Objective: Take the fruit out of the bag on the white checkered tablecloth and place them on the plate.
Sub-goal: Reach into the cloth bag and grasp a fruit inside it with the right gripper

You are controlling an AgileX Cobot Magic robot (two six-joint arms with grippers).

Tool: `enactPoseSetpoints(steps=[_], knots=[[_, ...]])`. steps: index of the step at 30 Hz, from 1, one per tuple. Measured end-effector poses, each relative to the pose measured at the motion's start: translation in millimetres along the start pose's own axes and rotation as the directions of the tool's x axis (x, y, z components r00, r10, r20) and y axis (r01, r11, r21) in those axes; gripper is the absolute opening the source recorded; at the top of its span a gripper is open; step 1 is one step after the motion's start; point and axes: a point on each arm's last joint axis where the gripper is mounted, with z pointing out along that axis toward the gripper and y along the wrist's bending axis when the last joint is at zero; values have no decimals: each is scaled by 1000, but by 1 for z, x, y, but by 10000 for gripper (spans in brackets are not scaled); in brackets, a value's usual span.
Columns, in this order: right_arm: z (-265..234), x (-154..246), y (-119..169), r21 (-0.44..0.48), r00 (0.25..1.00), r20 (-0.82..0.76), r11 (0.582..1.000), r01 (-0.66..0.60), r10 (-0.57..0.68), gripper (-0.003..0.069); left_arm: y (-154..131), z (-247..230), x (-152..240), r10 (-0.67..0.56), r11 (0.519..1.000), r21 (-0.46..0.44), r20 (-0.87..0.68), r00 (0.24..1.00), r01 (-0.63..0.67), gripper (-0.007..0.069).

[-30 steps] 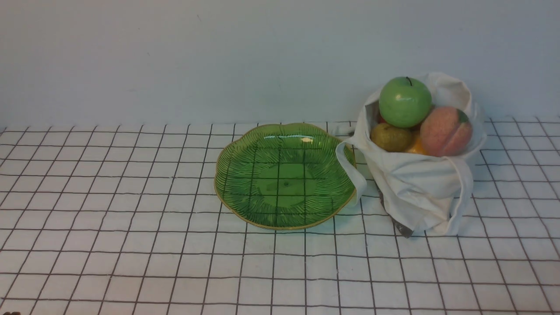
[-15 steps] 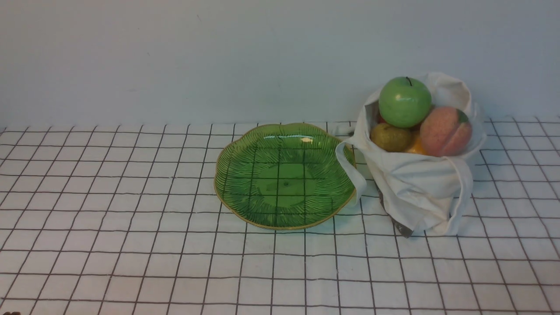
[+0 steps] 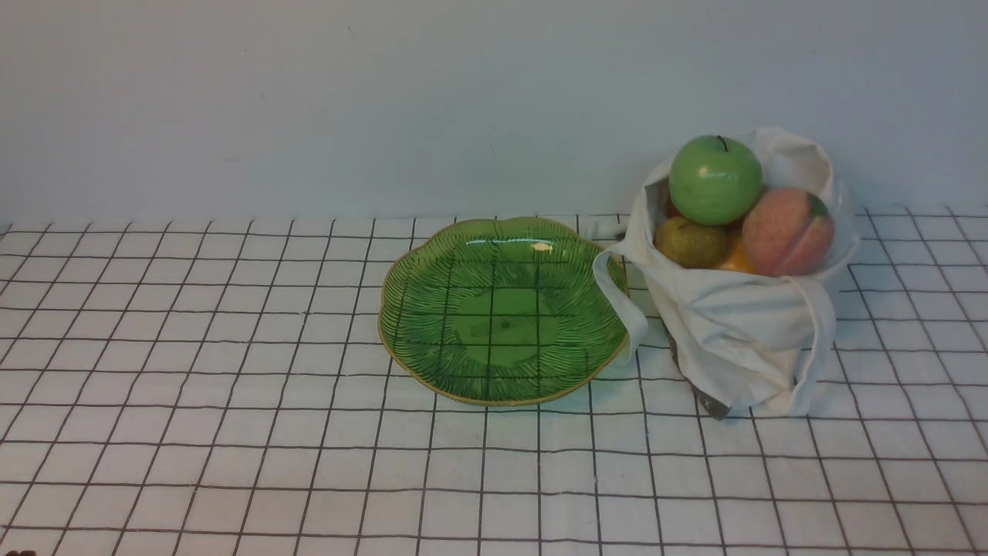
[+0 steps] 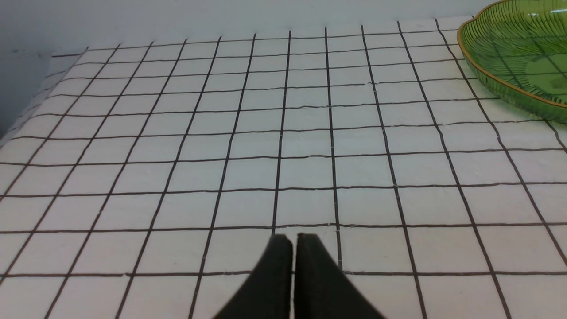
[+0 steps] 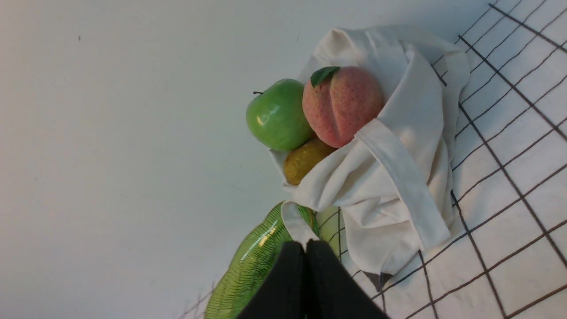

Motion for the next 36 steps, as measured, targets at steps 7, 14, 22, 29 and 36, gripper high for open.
enactPoseSetpoints(steps=[7, 14, 22, 29, 36], knots=[[-6, -69, 67, -8, 901, 96, 904, 427, -424, -12, 0, 0, 0, 0, 1000, 0, 0, 1000, 0, -8], [52, -93, 78, 168, 781, -404, 800, 575, -477, -11, 0, 0, 0, 0, 1000, 0, 0, 1000, 0, -8], [153, -88, 86, 81, 637, -650, 795, 602, -416, 0, 0, 0, 0, 0, 1000, 0, 0, 1000, 0, -8], [238, -66, 116, -73, 542, -668, 770, 634, -510, 155, 0, 0, 0, 0, 1000, 0, 0, 1000, 0, -8], [303, -57, 122, -92, 537, -648, 755, 649, -540, 564, 0, 0, 0, 0, 1000, 0, 0, 1000, 0, -8]])
